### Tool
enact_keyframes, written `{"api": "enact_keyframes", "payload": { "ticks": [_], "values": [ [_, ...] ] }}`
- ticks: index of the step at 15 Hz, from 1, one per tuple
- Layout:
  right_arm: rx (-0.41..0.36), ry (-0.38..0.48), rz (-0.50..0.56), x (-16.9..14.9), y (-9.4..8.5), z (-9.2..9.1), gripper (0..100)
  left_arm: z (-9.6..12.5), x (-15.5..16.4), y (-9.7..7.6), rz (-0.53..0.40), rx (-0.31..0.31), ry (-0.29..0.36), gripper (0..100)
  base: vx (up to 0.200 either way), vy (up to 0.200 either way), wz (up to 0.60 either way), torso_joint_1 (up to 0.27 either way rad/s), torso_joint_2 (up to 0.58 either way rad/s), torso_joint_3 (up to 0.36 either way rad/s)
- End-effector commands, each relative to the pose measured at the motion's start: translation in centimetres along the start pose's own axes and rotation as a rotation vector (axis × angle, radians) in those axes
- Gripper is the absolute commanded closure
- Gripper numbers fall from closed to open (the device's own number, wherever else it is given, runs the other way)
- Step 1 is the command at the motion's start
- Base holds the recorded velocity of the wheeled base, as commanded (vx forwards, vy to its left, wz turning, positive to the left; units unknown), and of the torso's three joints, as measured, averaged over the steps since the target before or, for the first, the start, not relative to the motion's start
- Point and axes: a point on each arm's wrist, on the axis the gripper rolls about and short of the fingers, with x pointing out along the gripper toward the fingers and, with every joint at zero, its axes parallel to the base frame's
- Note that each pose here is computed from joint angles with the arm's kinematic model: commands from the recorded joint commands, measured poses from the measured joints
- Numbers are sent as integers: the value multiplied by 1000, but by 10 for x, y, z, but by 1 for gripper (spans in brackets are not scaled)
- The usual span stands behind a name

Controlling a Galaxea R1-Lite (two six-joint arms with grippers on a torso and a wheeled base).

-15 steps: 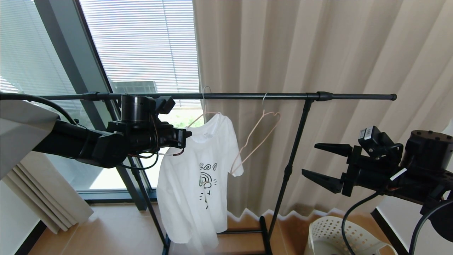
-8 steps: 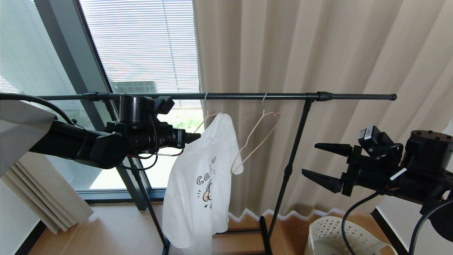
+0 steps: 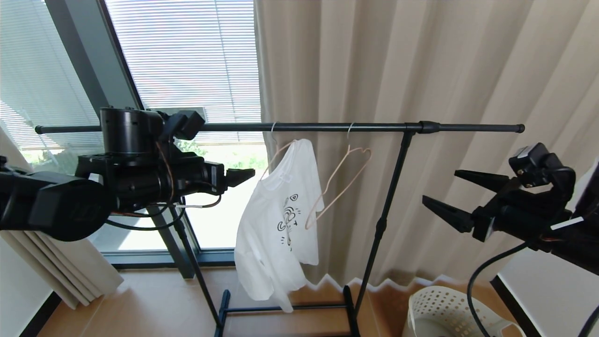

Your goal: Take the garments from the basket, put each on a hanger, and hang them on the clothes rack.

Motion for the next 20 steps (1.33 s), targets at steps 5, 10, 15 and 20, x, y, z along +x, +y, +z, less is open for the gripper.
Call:
{"api": "enact_keyframes", "payload": {
  "ticks": [5, 10, 15, 20],
  "values": [
    [31, 30, -200, -114, 51, -16, 0, -57, -147, -37, 122, 18, -58, 0, 0, 0, 0, 0, 0, 0],
    [51, 84, -266, -170, 80, -59, 0, -123, -196, -43, 204, -21, -35, 0, 0, 0, 0, 0, 0, 0],
    [51, 43, -352, -220, 107, -94, 0, -166, -233, -51, 313, -30, -93, 0, 0, 0, 0, 0, 0, 0],
    [27, -49, -442, -228, 115, -103, 0, -185, -269, -61, 376, -26, -181, 0, 0, 0, 0, 0, 0, 0]
  ]
}}
